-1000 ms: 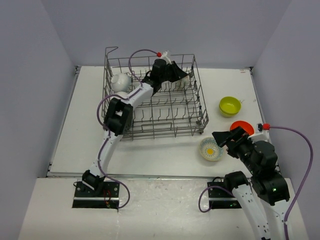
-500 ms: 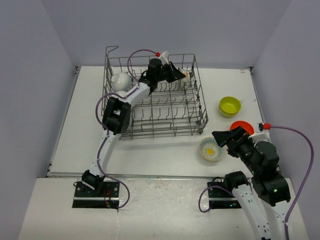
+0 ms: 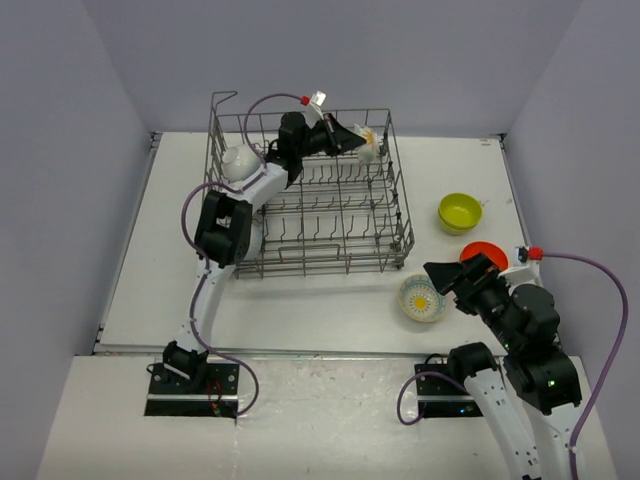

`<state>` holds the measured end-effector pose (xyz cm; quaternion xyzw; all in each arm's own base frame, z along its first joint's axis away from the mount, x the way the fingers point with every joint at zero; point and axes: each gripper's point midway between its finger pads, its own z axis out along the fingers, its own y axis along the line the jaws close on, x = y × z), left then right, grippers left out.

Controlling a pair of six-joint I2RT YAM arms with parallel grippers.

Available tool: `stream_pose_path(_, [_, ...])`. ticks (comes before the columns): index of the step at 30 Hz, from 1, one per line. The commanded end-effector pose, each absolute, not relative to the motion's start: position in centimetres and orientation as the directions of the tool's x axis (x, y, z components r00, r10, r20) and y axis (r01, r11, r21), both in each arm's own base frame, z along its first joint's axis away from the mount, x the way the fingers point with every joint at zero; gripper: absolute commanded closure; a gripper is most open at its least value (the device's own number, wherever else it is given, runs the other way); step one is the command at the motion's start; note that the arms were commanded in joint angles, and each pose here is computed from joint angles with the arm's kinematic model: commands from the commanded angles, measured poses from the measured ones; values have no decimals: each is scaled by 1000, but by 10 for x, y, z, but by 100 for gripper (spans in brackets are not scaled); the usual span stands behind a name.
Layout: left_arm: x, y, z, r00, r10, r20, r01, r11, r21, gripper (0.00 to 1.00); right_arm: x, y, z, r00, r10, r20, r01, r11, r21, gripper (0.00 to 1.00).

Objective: Unload the bowls from the dish rack

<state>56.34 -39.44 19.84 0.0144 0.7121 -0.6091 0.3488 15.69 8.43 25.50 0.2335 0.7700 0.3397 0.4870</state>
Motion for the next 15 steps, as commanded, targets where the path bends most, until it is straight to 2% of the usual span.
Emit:
stream_pose_path(1, [534,-380,332,-615,-448,-649,689,95,-718,100,156,86,275,-385,701,-600,-28,641,767,1])
stream_pose_path(8, [495,-380,376,-514,-373,-772,830,11,-558,100,160,84,278,-371,696,-614,-27,653,757,1])
stream_pose_path(12, [453,-390,391,-347,-272,-897,934,-16,-357,100,166,83,295,-339,685,-645,-57,669,741,1])
stream_pose_path(13, [432,-388,418,-265,-274,-925,963,-17,-271,100,167,82,301,-326,675,-662,-69,681,729,1])
stream_pose_path(14, [428,-393,399,-287,-222,-932,955,14,-298,100,169,82,311,-314,672,-671,-85,684,724,1])
stream_pose_path(15, [415,-405,401,-126,-188,-974,989,53,-139,100,170,82,316,-307,665,-681,-99,689,718,1])
